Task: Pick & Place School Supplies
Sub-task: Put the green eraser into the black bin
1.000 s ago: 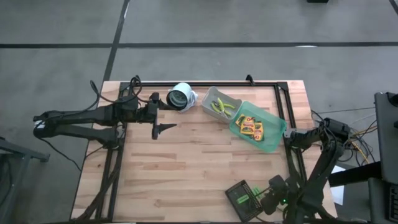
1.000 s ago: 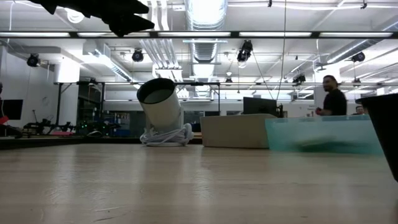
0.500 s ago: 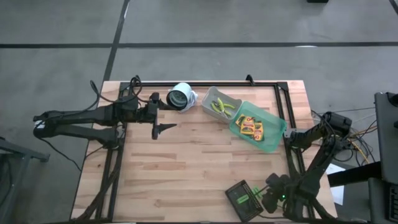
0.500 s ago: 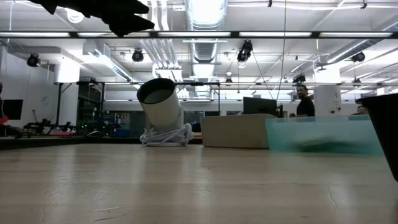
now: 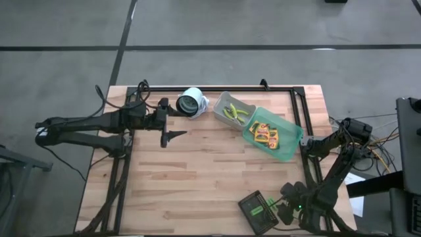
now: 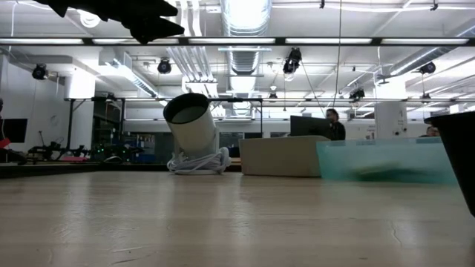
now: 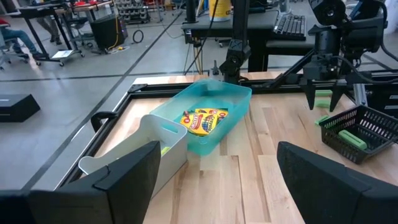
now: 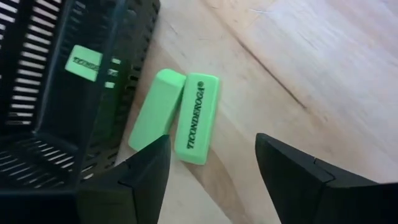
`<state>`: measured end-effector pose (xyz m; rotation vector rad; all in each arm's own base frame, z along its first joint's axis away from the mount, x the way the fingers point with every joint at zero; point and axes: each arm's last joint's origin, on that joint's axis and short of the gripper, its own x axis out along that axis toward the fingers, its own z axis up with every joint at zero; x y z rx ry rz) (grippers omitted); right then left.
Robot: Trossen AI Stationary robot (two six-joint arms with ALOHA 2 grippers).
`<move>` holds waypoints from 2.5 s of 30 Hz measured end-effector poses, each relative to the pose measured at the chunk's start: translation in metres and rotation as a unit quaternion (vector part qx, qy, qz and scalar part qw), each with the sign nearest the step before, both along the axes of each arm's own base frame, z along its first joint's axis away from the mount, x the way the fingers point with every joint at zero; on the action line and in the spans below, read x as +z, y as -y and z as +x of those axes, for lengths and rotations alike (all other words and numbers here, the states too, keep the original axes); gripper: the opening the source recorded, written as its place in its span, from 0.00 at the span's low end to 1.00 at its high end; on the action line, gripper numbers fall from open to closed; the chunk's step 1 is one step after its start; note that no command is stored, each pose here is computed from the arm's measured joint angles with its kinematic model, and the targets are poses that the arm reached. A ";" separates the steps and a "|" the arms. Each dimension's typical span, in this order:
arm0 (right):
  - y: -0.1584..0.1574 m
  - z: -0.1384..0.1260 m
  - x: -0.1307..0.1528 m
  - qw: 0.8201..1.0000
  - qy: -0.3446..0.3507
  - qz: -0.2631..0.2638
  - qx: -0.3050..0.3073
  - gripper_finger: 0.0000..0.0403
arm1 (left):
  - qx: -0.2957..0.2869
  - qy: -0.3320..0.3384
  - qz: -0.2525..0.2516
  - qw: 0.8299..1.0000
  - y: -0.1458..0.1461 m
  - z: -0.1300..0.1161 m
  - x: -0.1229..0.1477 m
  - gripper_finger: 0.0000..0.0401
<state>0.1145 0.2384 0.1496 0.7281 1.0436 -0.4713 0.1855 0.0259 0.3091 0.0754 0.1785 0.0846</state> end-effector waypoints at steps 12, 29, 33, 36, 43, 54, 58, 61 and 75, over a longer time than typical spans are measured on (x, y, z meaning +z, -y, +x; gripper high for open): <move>-0.007 0.007 -0.011 1.000 0.004 0.006 0.008 0.55 | 0.000 0.000 0.000 1.000 0.000 0.000 0.000 0.82; -0.006 0.011 -0.021 0.999 -0.016 -0.023 0.032 0.54 | 0.000 0.000 0.000 1.000 0.000 0.000 0.000 0.82; -0.006 0.012 -0.023 0.999 -0.018 -0.030 0.036 0.54 | 0.000 0.000 0.000 1.000 0.000 0.000 0.000 0.82; -0.005 0.012 -0.023 0.998 -0.020 -0.032 0.040 0.54 | 0.000 0.000 0.000 1.000 0.000 0.000 0.000 0.82; -0.003 0.011 -0.022 0.998 -0.035 -0.036 0.041 0.54 | 0.000 0.000 0.000 1.000 0.000 0.000 0.000 0.82; 0.004 0.008 -0.019 0.995 -0.072 -0.045 0.043 0.48 | 0.000 0.000 0.000 1.000 0.000 0.000 0.000 0.82; 0.005 0.008 -0.018 0.995 -0.074 -0.045 0.042 0.44 | 0.000 0.000 0.000 1.000 0.000 0.000 0.000 0.82; 0.004 0.009 -0.017 0.995 -0.078 -0.046 0.046 0.42 | 0.000 0.000 0.000 1.000 0.000 0.000 0.000 0.82; 0.003 0.009 -0.016 0.994 -0.077 -0.048 0.055 0.21 | 0.000 0.000 0.000 1.000 0.000 0.000 0.000 0.82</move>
